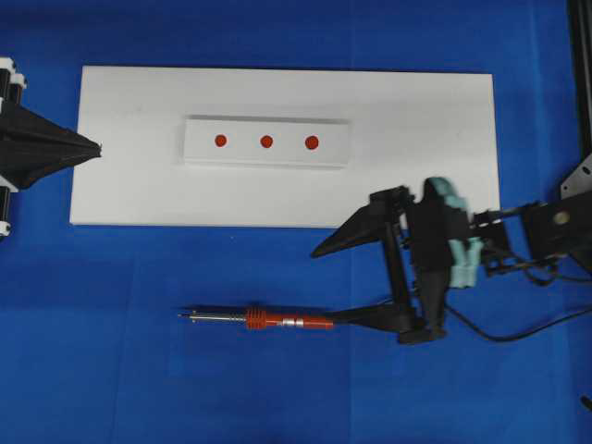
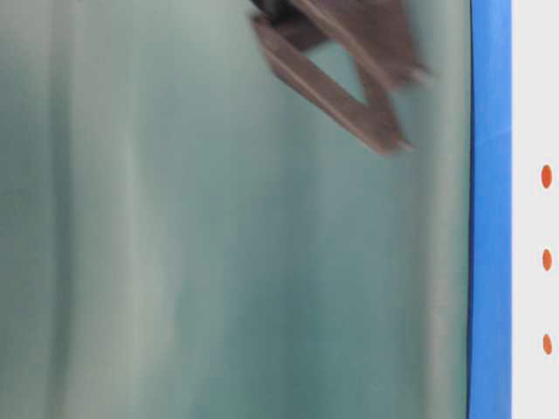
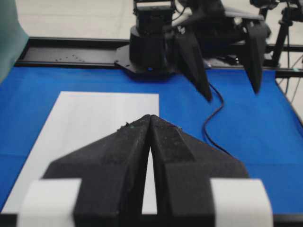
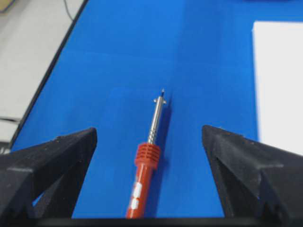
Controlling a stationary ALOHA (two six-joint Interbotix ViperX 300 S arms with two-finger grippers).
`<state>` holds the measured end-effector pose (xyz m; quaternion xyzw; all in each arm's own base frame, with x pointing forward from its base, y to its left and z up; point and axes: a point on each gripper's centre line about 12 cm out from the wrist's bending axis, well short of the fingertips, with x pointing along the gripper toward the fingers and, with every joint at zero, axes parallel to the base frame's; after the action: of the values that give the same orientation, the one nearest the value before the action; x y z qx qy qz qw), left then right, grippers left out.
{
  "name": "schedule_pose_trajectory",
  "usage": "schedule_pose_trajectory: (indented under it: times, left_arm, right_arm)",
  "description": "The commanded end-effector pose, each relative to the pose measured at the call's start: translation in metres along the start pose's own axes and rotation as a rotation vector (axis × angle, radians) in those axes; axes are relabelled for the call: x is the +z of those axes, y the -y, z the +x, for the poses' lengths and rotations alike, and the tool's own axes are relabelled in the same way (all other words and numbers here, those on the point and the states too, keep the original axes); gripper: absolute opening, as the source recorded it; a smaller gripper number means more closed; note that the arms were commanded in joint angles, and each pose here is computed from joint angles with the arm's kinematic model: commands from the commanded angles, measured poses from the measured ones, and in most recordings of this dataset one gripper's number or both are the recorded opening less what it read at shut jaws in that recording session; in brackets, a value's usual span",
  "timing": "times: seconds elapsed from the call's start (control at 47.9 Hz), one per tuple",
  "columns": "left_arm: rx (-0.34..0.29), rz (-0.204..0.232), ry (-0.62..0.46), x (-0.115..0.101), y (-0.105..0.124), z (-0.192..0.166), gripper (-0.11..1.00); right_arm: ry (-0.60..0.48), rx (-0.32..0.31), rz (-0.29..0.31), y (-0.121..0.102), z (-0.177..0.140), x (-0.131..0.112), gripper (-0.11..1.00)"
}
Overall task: Touch the tip of the soldering iron to the mark.
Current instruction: 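Close the right gripper around the red soldering iron handle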
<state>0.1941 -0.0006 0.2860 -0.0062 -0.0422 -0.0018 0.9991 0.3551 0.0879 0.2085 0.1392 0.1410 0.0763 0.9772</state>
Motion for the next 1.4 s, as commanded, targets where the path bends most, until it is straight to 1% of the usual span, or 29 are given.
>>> schedule_pose_trajectory:
  times: [0.0,0.167,0.334,0.501,0.626,0.73,0.918,0.981,1.022,1.106,1.189,1.252,1.273,1.377]
  left_arm:
    - [-0.001,0.000,0.020,0.005,0.000,0.001,0.00]
    - [-0.002,0.000,0.031,0.006,0.000,-0.001,0.00]
    - [-0.001,0.003,0.035,0.006,0.000,-0.003,0.00]
    - [-0.001,0.001,0.034,0.005,0.000,-0.003,0.00]
    - [-0.001,0.003,0.032,0.004,0.000,-0.004,0.00]
    - [-0.001,0.001,0.032,0.004,0.000,-0.004,0.00]
    - [-0.001,0.001,0.028,0.002,0.000,-0.004,0.00]
    - [-0.001,0.001,0.026,0.002,0.000,-0.004,0.00]
    - [-0.001,0.001,0.028,0.002,0.000,-0.004,0.00]
    - [-0.001,0.001,0.028,0.002,0.000,-0.004,0.00]
    - [-0.001,0.001,0.028,0.002,0.000,-0.004,0.00]
    - [-0.001,0.001,0.026,0.002,0.000,-0.004,0.00]
    - [-0.001,0.000,0.025,0.001,0.000,-0.004,0.00]
    - [-0.001,0.000,0.025,0.001,0.000,-0.005,0.00]
  right_arm:
    - [0.037,-0.006,0.034,-0.002,0.016,-0.004,0.87]
    - [0.043,-0.032,0.087,-0.006,0.037,-0.030,0.87]
    - [0.001,-0.068,0.131,-0.009,0.057,-0.055,0.87]
    - [-0.012,-0.121,0.171,-0.004,0.077,-0.079,0.87]
    - [-0.025,-0.145,0.185,-0.003,0.089,-0.097,0.87]
    - [-0.041,-0.157,0.190,-0.003,0.091,-0.106,0.87]
    - [-0.053,-0.156,0.167,-0.005,0.091,-0.111,0.84]
    - [-0.054,-0.156,0.147,-0.005,0.092,-0.111,0.78]
    - [-0.058,-0.157,0.132,-0.004,0.092,-0.112,0.70]
    - [-0.065,-0.165,0.124,-0.003,0.092,-0.115,0.46]
    - [-0.069,-0.178,0.130,-0.001,0.091,-0.118,0.22]
    - [-0.069,-0.181,0.130,0.000,0.091,-0.118,0.09]
    - [-0.067,-0.180,0.130,0.000,0.091,-0.118,0.06]
    - [-0.063,-0.179,0.127,-0.001,0.092,-0.117,0.06]
